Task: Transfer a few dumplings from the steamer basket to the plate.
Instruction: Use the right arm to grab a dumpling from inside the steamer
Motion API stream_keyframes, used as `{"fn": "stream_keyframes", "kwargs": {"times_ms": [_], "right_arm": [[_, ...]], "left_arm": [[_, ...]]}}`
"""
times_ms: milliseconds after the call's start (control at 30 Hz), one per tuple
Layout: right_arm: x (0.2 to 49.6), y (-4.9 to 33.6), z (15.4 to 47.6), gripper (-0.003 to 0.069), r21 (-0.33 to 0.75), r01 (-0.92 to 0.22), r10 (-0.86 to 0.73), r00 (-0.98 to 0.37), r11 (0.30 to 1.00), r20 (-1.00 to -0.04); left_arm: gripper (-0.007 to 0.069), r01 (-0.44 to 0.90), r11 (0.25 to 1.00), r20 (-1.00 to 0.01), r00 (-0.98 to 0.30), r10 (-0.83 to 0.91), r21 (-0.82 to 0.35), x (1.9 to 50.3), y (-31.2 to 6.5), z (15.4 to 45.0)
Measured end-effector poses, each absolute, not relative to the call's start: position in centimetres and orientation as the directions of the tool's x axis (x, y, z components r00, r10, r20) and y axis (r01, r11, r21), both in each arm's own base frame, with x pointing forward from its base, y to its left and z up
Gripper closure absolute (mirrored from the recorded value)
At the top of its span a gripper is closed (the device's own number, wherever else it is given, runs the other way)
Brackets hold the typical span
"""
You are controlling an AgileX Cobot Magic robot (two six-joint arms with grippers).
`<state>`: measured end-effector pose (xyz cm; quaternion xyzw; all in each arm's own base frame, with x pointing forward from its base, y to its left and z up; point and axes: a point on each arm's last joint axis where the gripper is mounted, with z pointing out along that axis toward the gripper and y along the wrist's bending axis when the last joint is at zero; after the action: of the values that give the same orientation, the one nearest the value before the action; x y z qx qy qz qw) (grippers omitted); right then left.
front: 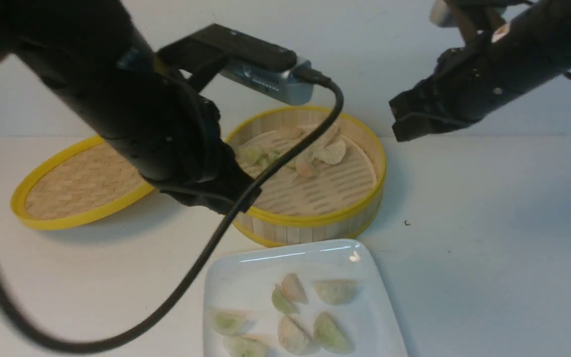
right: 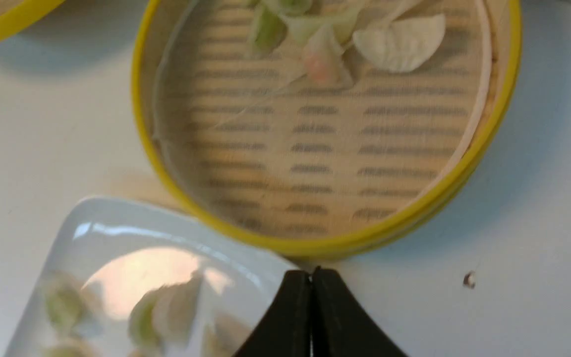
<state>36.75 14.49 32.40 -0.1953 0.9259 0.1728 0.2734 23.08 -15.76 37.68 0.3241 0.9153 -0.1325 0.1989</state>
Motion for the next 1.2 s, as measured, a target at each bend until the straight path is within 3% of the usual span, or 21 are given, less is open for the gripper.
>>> {"fn": "stream_keyframes", "kwargs": {"times_ms": [100,300,567,767,967,1100,1167,1200], "right_arm": [[39.3,15.2,31.1,0.0649,0.199,-0.455,-0.272,-0.771,0.868,-0.576],[45.9,17.3,27.0,0.0547,0.192,-0.461,-0.281,-0.768,0.866,-0.575],[51.4,19.1,20.9,0.0285,0.189,-0.469,-0.284,-0.759,0.863,-0.586],[52.1,19.4,17.9,0.0193,0.209,-0.449,-0.278,-0.791,0.869,-0.544],[52.0,19.9,16.8,0.0185,0.268,-0.437,-0.254,-0.817,0.859,-0.518],[52.0,20.2,16.0,0.0225,0.310,-0.426,-0.235,-0.833,0.850,-0.500],[52.0,20.2,16.0,0.0305,0.311,-0.426,-0.236,-0.835,0.850,-0.498],[51.9,20.2,16.1,0.0392,0.312,-0.427,-0.241,-0.837,0.849,-0.491]], "left_arm": [[0.0631,0.645,0.756,-0.473,-0.703,0.530,-0.112,21.7,-14.9,38.5],[0.0631,0.629,0.768,-0.528,-0.696,0.487,-0.120,18.9,-13.2,40.3],[0.0631,0.631,0.769,-0.589,-0.662,0.463,-0.103,17.0,-12.0,41.9],[0.0631,0.621,0.781,-0.587,-0.655,0.476,-0.060,17.2,-11.7,41.9],[0.0631,0.614,0.788,-0.584,-0.653,0.482,-0.036,17.3,-11.5,41.8],[0.0631,0.614,0.789,-0.583,-0.653,0.483,-0.035,17.3,-11.5,41.8],[0.0631,0.614,0.789,-0.583,-0.653,0.483,-0.033,17.3,-11.5,41.8],[0.0631,0.613,0.790,-0.583,-0.653,0.484,-0.030,17.3,-11.4,41.8]]}}
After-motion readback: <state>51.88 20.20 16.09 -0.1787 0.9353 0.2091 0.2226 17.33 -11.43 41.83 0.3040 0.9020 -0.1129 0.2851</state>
